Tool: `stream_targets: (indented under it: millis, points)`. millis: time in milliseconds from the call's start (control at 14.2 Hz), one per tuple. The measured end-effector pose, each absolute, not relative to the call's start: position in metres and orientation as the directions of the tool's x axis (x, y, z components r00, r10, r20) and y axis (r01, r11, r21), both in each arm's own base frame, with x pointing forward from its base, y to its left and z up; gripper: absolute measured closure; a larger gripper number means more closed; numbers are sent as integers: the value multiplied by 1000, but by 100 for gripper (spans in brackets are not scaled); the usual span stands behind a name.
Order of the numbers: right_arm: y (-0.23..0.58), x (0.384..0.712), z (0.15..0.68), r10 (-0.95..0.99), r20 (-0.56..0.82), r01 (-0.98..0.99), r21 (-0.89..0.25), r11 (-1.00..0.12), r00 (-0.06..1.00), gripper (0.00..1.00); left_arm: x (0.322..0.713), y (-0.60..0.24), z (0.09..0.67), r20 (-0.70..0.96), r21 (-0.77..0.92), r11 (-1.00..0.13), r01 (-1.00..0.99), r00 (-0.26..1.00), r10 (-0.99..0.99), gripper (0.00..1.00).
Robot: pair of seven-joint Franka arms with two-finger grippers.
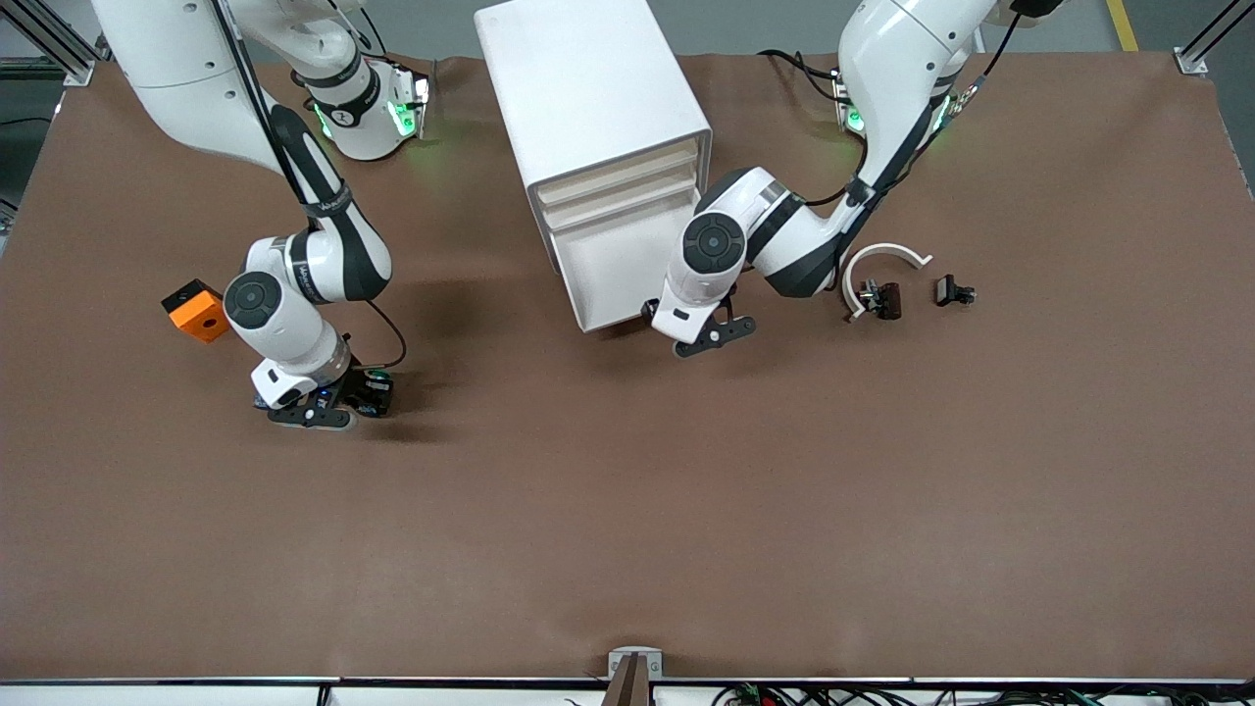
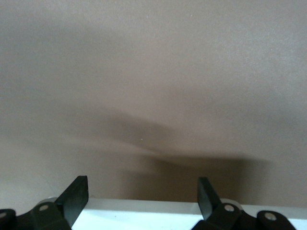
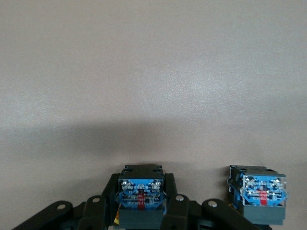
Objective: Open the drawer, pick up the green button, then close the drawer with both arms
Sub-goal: 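Push the drawer closed with the left gripper while the right gripper releases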
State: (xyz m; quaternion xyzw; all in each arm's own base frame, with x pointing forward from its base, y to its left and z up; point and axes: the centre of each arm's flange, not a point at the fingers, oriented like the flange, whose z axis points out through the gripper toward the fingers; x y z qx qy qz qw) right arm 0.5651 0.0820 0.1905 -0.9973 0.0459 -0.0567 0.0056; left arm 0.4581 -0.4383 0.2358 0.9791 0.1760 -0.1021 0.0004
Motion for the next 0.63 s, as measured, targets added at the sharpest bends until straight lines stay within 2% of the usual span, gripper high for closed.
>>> stream_targets:
  millis: [212,282,635]
  points:
    - [82,566,189,-92,111,-91,-16,-996,990,58,449,-447,234,-201,-45,-932,360,910,362,0]
    - [82,566,189,-92,111,-91,-16,-996,990,53,445,-451,233,-201,-49,-930,364,909,366,0]
    - [83,568,190,-94,115,-93,-18,-996,989,7,428,-465,224,-209,-77,-918,390,894,397,0]
